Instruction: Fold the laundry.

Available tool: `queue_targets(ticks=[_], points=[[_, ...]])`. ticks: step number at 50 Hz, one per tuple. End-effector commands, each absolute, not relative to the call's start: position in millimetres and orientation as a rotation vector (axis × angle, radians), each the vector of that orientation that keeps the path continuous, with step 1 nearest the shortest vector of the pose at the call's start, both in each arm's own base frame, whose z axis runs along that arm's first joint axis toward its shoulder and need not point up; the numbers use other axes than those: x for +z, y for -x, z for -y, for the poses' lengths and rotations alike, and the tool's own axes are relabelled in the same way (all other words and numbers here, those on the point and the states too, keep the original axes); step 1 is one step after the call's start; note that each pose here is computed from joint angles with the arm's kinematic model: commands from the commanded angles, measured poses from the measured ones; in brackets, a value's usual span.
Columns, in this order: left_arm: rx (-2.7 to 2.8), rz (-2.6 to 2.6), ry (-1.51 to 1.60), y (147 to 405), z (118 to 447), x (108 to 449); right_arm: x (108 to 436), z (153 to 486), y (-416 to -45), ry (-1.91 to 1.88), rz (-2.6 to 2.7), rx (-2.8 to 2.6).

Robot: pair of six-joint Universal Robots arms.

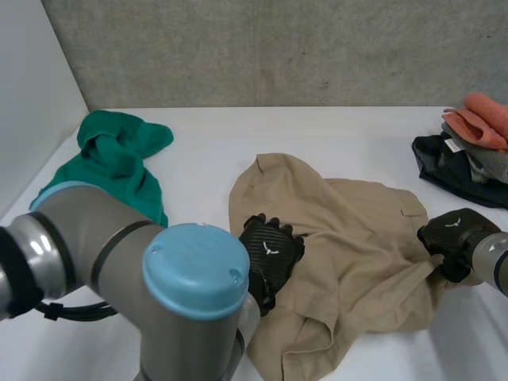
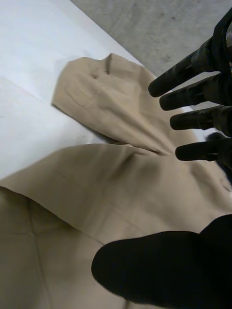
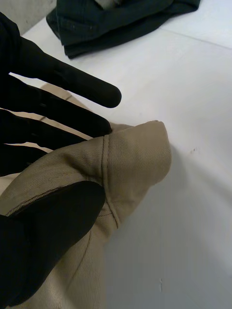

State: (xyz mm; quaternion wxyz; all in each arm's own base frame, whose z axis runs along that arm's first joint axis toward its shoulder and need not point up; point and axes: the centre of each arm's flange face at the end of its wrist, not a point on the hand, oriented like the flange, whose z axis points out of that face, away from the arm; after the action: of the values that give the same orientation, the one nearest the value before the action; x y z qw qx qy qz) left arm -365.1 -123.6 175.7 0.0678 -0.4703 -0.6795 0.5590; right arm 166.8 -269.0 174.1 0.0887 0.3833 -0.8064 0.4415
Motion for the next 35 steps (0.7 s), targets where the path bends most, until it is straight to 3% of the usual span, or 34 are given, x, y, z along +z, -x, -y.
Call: queue_targets(ticks=[1, 11, 23, 35], points=[[1.606, 1.921, 1.407, 369, 92, 187, 178, 272, -162, -1.111, 2.392, 1.325], [1.471, 1.869, 1.467, 388, 73, 160, 178, 273, -160, -1.102, 2.394, 1.320], [1.555, 2.002, 1.517, 399, 97, 129, 182, 271, -160, -1.092, 2.392, 1.333], [1.878, 2.220, 1.169, 361, 168, 175, 192, 249, -169, -1.201, 2.453, 1.254]])
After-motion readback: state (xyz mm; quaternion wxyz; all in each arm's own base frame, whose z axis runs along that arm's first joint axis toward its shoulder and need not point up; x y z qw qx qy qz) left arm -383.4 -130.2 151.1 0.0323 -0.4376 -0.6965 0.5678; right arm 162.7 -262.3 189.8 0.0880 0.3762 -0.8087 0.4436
